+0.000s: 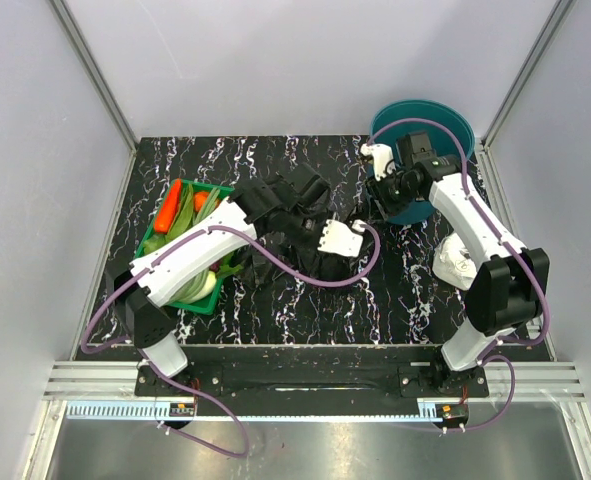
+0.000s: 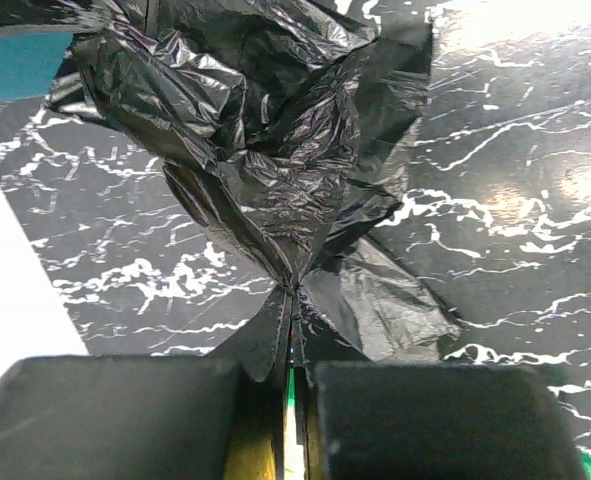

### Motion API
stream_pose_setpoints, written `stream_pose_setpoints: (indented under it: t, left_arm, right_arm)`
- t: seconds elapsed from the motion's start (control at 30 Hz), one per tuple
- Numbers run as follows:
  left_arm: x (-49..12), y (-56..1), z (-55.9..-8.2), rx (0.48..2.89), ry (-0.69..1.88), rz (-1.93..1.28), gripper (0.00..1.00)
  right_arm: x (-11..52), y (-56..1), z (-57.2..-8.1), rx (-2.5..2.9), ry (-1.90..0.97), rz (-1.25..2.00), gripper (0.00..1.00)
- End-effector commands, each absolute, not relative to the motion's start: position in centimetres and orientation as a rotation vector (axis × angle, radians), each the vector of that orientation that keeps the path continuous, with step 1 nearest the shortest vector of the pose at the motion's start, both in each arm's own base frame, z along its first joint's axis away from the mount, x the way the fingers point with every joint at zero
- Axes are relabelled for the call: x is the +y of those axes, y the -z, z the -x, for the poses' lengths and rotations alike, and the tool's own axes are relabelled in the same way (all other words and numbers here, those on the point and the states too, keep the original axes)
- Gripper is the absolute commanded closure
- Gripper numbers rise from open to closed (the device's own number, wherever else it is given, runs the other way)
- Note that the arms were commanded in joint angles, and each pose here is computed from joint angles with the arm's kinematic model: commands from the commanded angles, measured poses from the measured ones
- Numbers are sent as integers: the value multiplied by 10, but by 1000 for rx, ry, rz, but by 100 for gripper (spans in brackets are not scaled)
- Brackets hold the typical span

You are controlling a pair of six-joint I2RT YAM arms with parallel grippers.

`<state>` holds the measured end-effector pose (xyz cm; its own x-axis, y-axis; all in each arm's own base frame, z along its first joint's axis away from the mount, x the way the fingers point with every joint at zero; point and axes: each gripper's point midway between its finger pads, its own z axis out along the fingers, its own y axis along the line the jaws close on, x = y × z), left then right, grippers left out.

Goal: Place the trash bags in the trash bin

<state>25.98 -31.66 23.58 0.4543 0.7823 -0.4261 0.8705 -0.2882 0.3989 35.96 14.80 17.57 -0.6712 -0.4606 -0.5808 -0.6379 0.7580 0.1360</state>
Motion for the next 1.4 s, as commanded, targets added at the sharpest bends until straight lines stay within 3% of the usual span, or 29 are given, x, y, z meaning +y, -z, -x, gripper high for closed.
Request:
stream_pose_setpoints:
  t: [0.0,0.07,0.2,0.47,0.77,1.03,1.37]
  left_arm:
    - [-322,-235,-244,1409,306,-2076,100]
    - [-322,-226,-245,1429,281,-2079,100]
    - [-323,-215,-250,1470,220,-2067,100]
    - [-330,-195,-249,1498,99,-2065,100]
    - [-323,-190,-249,1425,20,-2121,100]
    - [-299,-187,-255,1311,-249,-2244,100]
    - [-296,-196,-245,1043,-602,-2406,100]
  right_arm:
    - [144,-182,-360,2391,-409,837,57]
    - [143,-182,-351,2404,-426,860,50]
    - [151,-197,-334,2418,-531,865,47]
    - [197,-235,-308,2404,-961,932,49]
    - [212,-191,-316,2369,-879,1154,48]
    - [231,-146,-329,2383,-873,1242,48]
    - [235,-145,-324,2258,-921,1362,45]
